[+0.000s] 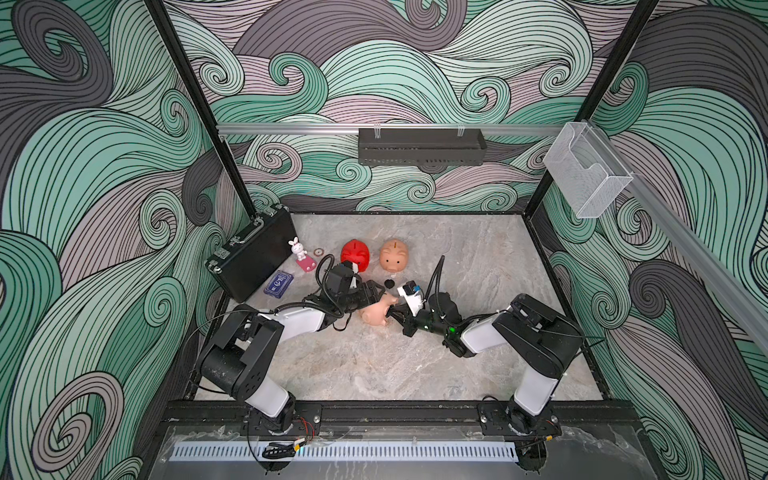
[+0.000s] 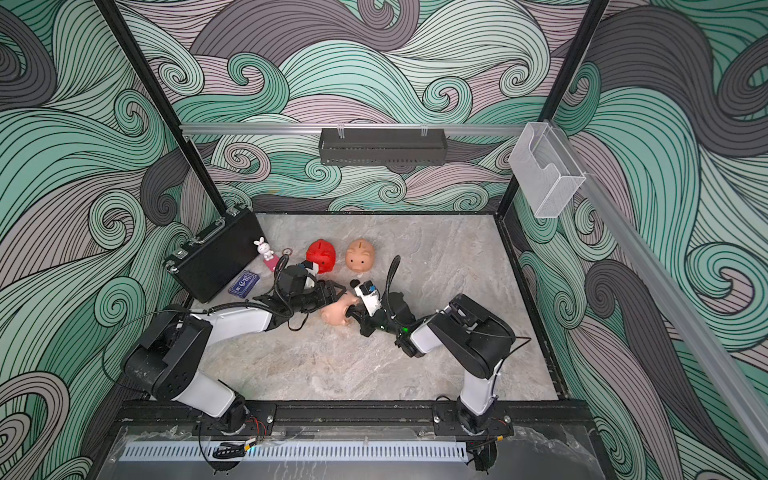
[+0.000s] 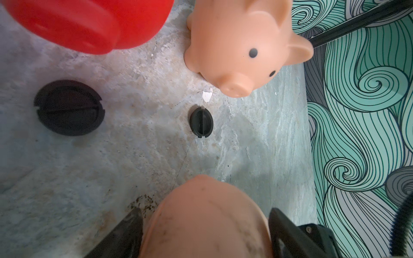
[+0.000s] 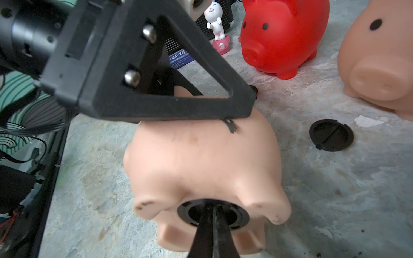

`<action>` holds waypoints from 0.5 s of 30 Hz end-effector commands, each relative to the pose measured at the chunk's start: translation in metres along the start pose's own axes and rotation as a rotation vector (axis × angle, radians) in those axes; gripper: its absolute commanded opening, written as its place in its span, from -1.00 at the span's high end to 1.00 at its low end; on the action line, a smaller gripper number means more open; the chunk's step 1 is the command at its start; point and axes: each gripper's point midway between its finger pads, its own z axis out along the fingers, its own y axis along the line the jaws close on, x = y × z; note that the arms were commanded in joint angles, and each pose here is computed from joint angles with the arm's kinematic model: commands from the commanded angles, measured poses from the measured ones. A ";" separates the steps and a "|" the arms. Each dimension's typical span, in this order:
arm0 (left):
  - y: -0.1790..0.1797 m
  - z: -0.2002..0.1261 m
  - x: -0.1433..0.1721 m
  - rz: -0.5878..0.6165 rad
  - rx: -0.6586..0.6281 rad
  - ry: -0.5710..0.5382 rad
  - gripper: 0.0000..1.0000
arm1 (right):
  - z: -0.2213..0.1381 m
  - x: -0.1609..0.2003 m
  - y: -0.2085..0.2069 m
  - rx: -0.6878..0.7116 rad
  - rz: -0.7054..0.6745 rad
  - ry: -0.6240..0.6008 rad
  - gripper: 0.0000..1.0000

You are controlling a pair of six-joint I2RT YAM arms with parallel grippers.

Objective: Open piggy banks
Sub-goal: Open the lid on the piggy bank.

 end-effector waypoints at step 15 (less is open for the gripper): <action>0.047 -0.001 0.090 -0.053 -0.137 0.331 -0.66 | -0.009 -0.016 0.021 0.010 -0.292 -0.098 1.00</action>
